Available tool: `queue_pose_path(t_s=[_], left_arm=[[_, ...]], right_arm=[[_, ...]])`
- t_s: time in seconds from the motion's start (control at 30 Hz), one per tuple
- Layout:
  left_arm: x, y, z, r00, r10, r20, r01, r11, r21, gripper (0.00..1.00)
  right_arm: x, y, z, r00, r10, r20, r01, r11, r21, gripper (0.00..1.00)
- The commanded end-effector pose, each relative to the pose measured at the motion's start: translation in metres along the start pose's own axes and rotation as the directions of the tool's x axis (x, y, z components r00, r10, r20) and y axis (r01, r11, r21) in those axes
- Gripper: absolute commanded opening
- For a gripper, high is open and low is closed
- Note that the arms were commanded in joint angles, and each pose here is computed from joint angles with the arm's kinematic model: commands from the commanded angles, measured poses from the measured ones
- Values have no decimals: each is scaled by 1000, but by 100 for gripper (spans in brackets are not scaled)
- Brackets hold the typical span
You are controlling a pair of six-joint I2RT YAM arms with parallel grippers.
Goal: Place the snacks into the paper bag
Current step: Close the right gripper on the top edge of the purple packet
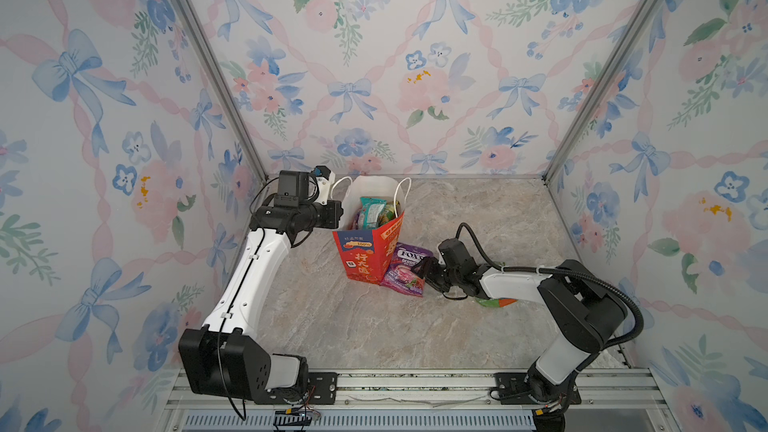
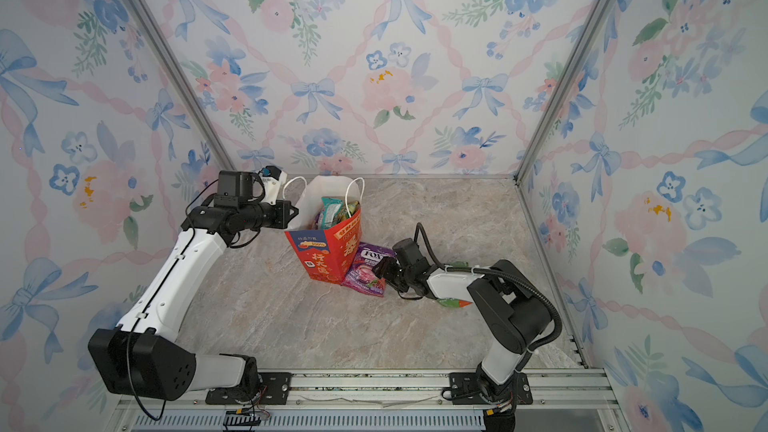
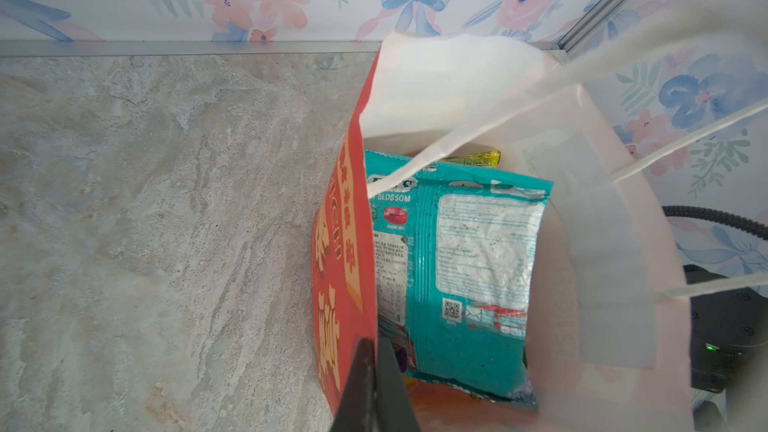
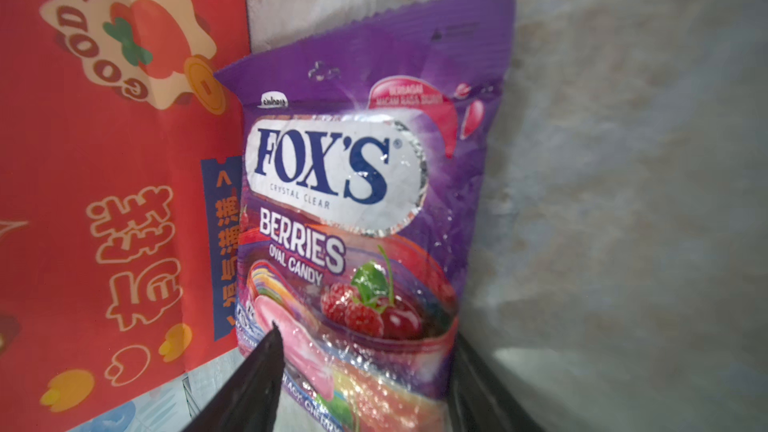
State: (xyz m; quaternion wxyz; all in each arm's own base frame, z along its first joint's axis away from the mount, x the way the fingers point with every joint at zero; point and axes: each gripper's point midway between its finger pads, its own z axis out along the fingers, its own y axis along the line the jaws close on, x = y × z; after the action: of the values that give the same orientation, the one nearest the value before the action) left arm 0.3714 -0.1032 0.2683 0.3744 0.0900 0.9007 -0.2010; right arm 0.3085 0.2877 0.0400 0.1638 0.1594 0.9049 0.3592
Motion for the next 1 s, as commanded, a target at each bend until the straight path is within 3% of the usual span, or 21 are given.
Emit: queue_pose_path(t_s=[0.0,0.17,0.6,0.97], left_arm=[[1,-2,-10,1000,14,13,-14,1000,0,0],[0,-1,-11,1000,14,15,-14,1000,-2,0],[-1,-1,-12,1000,14,18,-13,1000,-3,0],[-2,-4,-12,1000,7,20,-7,1000,13,0]], right_arm=[[7,-19,11,999,47,-25,-46,999,22,60],[6,-15,16,998,56,-23,-57,998,-22,47],[-2,-12,3,999,48,-3,-48,998,-37,1],[-29,11,-52,994,-70,84,69,998,8,0]])
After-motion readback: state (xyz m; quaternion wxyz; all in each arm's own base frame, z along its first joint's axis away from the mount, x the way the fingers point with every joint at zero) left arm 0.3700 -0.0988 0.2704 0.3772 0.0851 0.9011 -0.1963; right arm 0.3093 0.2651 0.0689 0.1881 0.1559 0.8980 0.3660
